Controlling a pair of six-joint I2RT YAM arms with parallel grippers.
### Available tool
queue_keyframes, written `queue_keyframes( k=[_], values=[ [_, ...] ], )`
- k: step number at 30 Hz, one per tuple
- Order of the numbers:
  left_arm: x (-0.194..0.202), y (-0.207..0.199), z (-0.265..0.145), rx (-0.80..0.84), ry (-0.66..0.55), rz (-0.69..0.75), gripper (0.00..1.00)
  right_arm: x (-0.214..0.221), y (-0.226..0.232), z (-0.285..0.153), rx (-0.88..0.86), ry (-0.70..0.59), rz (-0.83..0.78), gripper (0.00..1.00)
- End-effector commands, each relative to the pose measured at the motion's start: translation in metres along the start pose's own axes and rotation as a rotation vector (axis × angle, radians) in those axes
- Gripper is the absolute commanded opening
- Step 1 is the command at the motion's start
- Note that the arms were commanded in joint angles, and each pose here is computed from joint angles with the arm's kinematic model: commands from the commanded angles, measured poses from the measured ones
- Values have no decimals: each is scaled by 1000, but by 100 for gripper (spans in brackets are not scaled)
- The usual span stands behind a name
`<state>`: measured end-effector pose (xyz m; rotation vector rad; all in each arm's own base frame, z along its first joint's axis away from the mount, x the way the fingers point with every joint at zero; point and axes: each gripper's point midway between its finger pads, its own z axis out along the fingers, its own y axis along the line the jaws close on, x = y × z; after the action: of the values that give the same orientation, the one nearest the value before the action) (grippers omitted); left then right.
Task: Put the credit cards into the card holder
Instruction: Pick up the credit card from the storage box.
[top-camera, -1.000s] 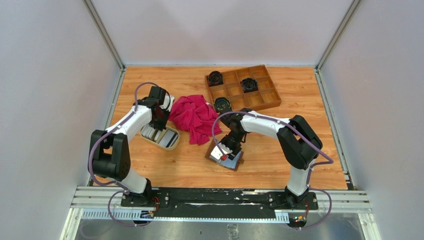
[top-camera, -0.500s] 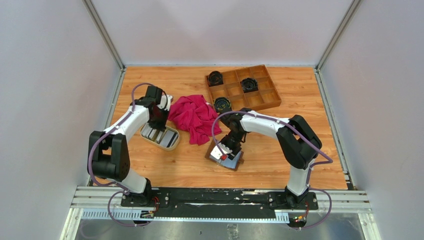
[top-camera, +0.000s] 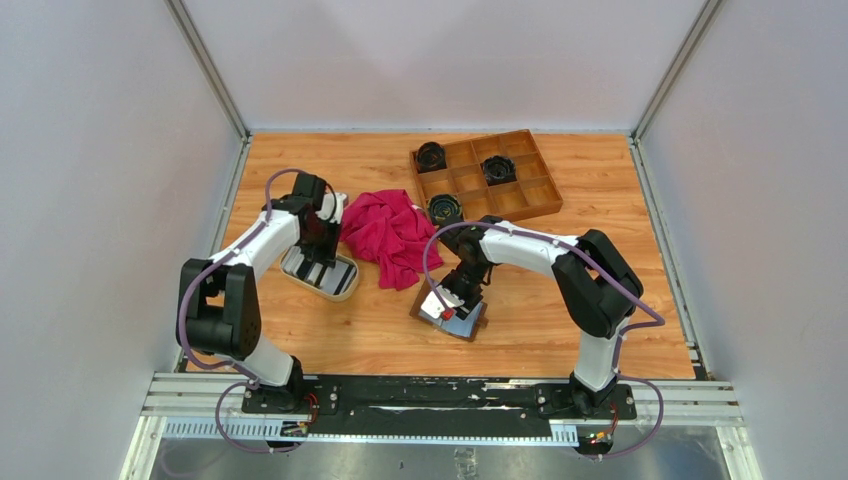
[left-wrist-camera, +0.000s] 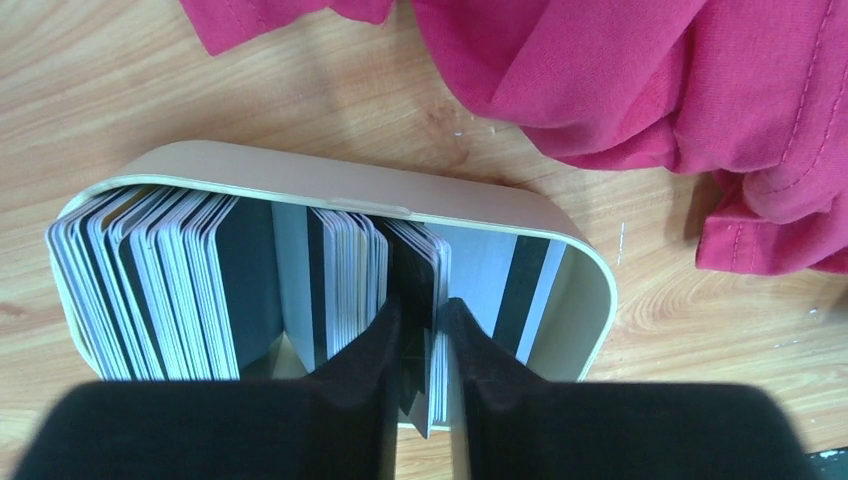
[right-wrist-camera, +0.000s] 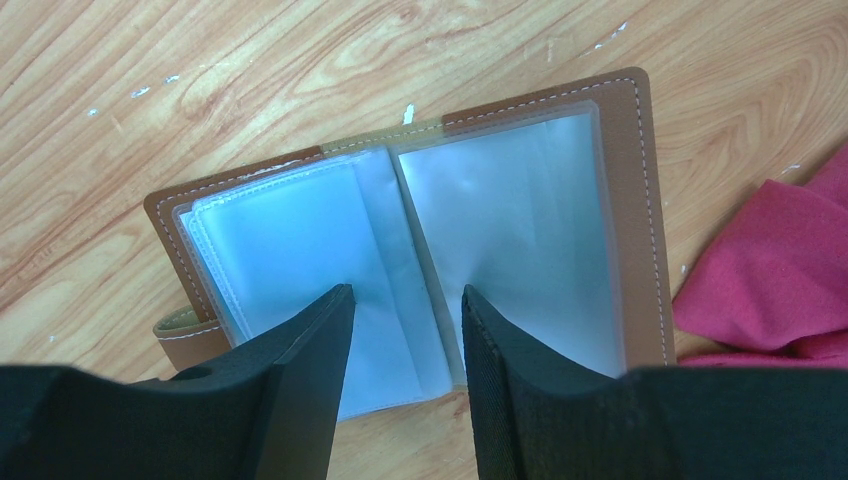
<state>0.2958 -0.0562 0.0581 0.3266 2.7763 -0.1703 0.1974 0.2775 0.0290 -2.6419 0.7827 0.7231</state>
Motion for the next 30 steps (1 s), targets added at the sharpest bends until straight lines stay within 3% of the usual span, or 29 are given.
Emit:
queue_keyframes(
  k=[1,12,15,21,27,30],
  values=[
    [7,3,-3,-5,18,-20,7,7,19,19,-94,14,9,48],
    [13,53,-5,-219,49,-74,5,7,19,20,-97,11,8,48],
    [13,54,1,-149,56,-134,1,6,19,20,-99,10,8,47],
    [3,23,5,161,15,-246,0,5,19,19,-98,7,8,47],
    [2,14,6,223,18,-261,0,4,19,19,-97,7,5,47],
    [8,26,9,153,37,-258,0,4,19,20,-99,3,5,47]
  ],
)
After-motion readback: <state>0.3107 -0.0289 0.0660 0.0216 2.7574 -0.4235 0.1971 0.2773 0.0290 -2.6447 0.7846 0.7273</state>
